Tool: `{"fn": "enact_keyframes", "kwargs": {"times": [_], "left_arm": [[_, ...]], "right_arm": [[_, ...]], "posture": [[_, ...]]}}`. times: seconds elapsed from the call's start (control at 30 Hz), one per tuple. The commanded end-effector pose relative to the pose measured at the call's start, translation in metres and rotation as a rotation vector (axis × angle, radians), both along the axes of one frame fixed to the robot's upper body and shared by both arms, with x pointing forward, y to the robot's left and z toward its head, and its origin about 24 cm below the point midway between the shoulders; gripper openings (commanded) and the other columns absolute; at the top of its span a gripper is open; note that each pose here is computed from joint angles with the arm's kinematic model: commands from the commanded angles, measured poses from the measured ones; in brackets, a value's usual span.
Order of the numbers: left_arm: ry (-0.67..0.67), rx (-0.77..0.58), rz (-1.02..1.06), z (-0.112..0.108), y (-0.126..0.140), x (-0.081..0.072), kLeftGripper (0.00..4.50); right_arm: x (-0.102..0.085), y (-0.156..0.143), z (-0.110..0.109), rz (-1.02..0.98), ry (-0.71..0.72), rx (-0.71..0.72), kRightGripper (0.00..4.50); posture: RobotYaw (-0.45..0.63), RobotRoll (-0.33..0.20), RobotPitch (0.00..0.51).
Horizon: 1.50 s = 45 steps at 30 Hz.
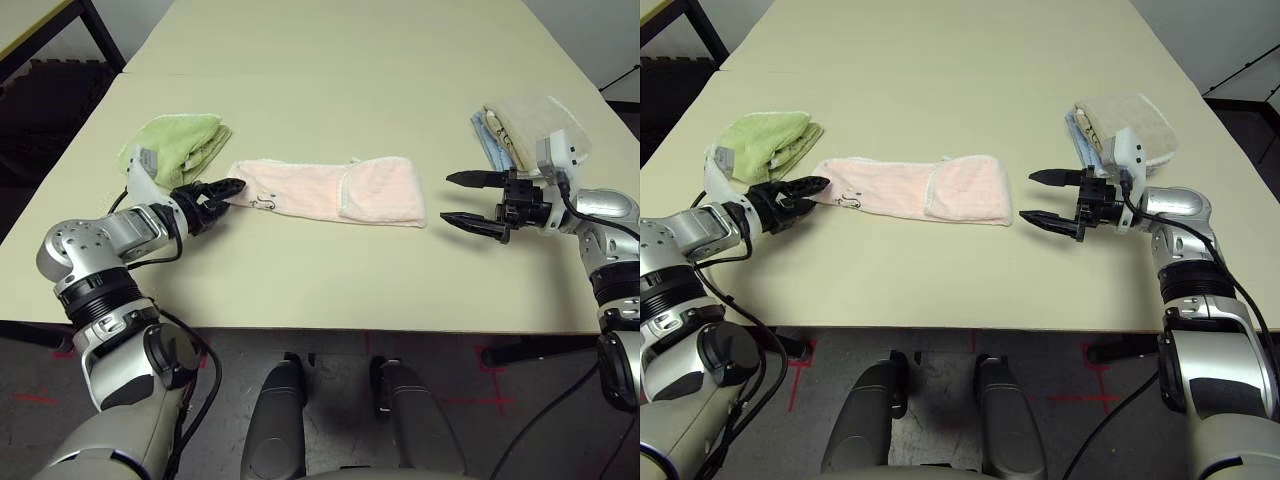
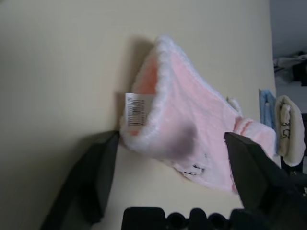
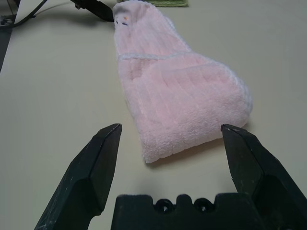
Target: Fold the towel and set it aside.
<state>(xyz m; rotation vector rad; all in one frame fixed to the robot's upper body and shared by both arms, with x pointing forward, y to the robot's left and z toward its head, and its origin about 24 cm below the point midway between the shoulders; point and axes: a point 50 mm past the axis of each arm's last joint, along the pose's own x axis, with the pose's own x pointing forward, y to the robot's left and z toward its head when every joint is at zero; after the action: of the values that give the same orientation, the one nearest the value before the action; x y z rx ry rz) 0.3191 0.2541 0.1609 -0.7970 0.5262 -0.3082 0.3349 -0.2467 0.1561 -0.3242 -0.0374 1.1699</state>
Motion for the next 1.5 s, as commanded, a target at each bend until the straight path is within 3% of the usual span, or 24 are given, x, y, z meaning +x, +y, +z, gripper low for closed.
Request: {"fn": "enact_keyframes", "kwargs": {"times": [0.03, 0.47, 0.57, 0.87, 1.13, 1.5], "left_arm": [[0.072, 0.015, -0.003, -0.012, 0.002, -0.005, 4.46], [0.042, -0.005, 0.016, -0.011, -0.001, 0.005, 4.46], [0.034, -0.015, 0.013, -0.011, -0.003, 0.007, 3.54], [0.022, -0.013, 0.035, -0.012, -0.005, 0.013, 0.01], [0.017, 0.008, 0.059, -0.012, 0.005, 0.005, 0.01], [-0.009, 0.107, 0.173, -0.014, 0.045, -0.032, 0.01]], "right_arm": [[-0.002, -0.002, -0.002, 0.0, 0.002, -0.021, 4.5], [-0.002, -0.003, -0.002, -0.005, 0.007, -0.025, 4.5], [-0.003, -0.004, -0.002, -0.007, 0.008, -0.026, 4.5], [-0.003, -0.004, -0.003, -0.005, 0.011, -0.03, 4.5], [-0.002, -0.002, -0.003, -0.003, 0.012, -0.029, 4.5], [0.001, 0.002, -0.005, 0.003, 0.015, -0.024, 4.5]], "posture": [[0.06, 0.0, 0.194], [0.05, 0.0, 0.197], [0.05, 0.0, 0.199], [0.04, 0.0, 0.199], [0.05, 0.0, 0.195], [0.08, 0.0, 0.193]]}}
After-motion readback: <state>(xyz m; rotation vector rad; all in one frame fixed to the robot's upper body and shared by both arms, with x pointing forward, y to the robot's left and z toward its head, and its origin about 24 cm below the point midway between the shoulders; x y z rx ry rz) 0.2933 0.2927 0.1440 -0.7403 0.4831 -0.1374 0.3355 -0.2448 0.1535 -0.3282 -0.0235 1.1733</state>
